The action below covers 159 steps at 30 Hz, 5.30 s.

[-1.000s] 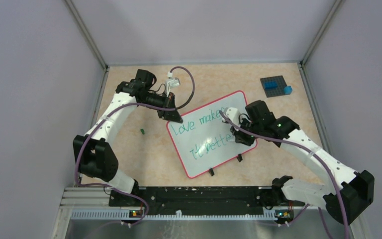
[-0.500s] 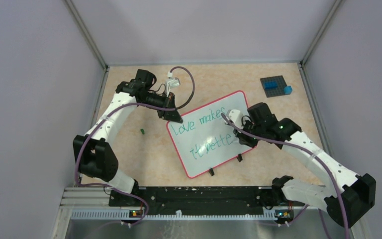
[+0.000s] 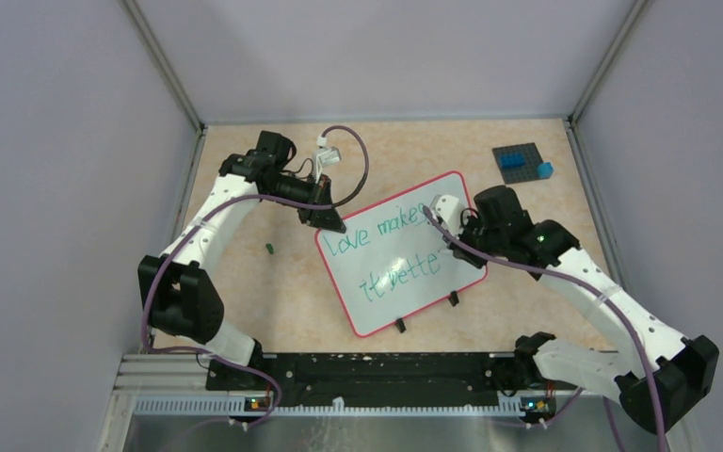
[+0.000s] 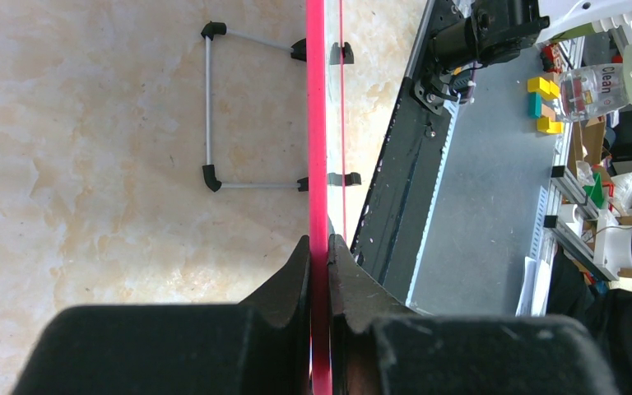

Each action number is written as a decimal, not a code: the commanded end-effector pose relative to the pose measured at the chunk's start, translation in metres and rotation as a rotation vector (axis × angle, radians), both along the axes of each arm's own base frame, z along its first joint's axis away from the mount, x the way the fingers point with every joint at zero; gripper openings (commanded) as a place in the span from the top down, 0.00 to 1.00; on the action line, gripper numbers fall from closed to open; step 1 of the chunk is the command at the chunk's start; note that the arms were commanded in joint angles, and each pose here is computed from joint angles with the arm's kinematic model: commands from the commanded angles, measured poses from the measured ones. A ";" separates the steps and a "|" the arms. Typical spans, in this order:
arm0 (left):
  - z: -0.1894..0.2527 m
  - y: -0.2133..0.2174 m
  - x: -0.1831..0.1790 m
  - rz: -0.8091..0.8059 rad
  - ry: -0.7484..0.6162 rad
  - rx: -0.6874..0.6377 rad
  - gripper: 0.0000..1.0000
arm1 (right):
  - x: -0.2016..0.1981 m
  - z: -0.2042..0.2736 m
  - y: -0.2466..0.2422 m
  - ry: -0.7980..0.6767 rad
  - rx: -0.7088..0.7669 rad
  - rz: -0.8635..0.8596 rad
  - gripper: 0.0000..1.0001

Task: Write a sentence on the whiteboard
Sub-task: Write a sentence on the whiteboard, then pick up the pen cap from the center of the board.

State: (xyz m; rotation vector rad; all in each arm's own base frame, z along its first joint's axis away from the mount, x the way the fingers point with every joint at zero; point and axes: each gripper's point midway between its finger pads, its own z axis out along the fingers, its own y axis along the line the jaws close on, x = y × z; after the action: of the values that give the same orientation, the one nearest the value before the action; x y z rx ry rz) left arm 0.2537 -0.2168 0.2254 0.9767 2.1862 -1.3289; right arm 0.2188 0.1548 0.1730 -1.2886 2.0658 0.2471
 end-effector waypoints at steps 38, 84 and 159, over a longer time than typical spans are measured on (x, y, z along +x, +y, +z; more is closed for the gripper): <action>0.001 -0.002 0.003 -0.019 -0.012 -0.003 1.00 | 0.008 -0.002 0.001 -0.008 0.008 -0.013 1.00; -0.003 -0.003 0.005 -0.020 0.000 0.005 1.00 | 0.008 -0.018 -0.027 0.000 -0.074 -0.009 1.00; -0.168 0.203 0.073 0.138 -0.101 0.802 0.46 | -0.014 0.112 0.038 0.090 0.594 0.064 1.00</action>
State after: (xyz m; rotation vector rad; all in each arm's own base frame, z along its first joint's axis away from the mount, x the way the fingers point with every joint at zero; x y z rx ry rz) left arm 0.3216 -0.0111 0.0634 1.0463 2.6959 -0.3101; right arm 0.2028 0.1934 0.2800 -0.9806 1.8500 0.8836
